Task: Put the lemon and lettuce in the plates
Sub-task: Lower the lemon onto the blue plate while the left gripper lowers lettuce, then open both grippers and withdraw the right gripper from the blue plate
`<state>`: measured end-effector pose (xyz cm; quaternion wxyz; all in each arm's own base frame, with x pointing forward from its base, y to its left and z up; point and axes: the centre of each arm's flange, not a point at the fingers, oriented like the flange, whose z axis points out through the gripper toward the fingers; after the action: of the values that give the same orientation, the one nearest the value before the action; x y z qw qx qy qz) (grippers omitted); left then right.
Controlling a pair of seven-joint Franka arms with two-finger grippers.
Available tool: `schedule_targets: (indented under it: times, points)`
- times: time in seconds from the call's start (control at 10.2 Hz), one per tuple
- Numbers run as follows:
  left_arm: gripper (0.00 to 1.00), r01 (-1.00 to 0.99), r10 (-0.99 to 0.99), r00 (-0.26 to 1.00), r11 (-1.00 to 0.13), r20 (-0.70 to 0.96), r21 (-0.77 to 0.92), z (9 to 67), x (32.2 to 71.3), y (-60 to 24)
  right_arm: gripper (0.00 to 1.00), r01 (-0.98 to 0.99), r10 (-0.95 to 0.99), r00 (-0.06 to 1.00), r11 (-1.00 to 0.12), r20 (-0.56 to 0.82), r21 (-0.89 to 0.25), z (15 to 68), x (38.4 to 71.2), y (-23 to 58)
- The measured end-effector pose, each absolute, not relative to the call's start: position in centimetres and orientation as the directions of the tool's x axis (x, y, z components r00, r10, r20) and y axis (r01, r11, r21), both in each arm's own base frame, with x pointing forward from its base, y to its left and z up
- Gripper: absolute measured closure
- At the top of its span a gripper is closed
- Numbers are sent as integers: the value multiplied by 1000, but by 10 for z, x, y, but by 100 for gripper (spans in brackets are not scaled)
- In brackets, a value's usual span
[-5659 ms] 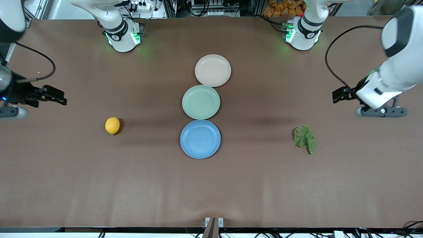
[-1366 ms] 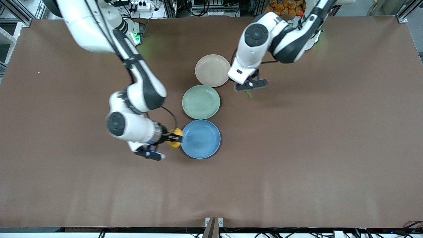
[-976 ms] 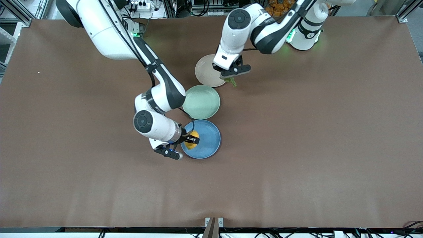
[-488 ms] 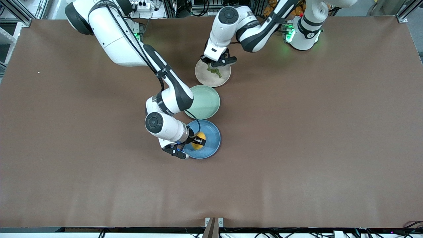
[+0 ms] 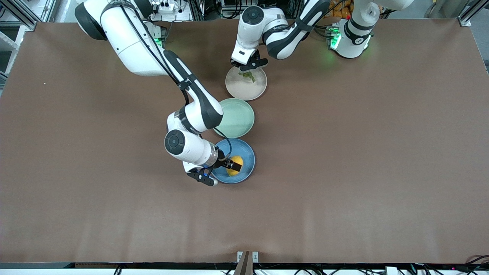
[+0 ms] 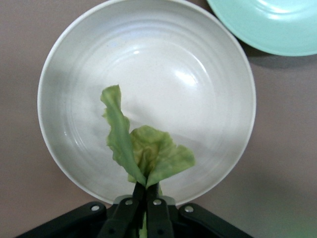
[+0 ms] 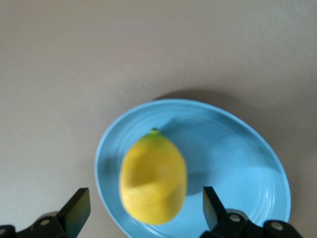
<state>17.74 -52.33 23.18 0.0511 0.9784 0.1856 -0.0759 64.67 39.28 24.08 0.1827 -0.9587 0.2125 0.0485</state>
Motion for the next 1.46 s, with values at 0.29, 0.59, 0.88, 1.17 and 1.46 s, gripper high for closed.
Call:
schedule_targets:
  times: [0.29,0.59,0.88,1.17,1.46]
  points:
    - [58,374,360,919,-925,-163,63,234,167,-529,0,-382,-330,919,-883,-216,-273,282,664,346]
    - [18,375,376,923,-927,-78,-16,285,206,-534,0,-359,-294,912,-910,-287,-207,338,679,250]
    - [0,404,404,915,-914,-14,10,374,305,-520,0,-307,-233,908,-935,-349,-177,378,682,142]
    - [0,378,379,925,-925,15,43,458,394,-489,0,-281,-212,924,-941,-319,-190,429,676,44]
    - [0,287,288,958,-957,-2,50,510,484,-408,0,-265,-244,946,-961,-213,-78,495,659,-12]
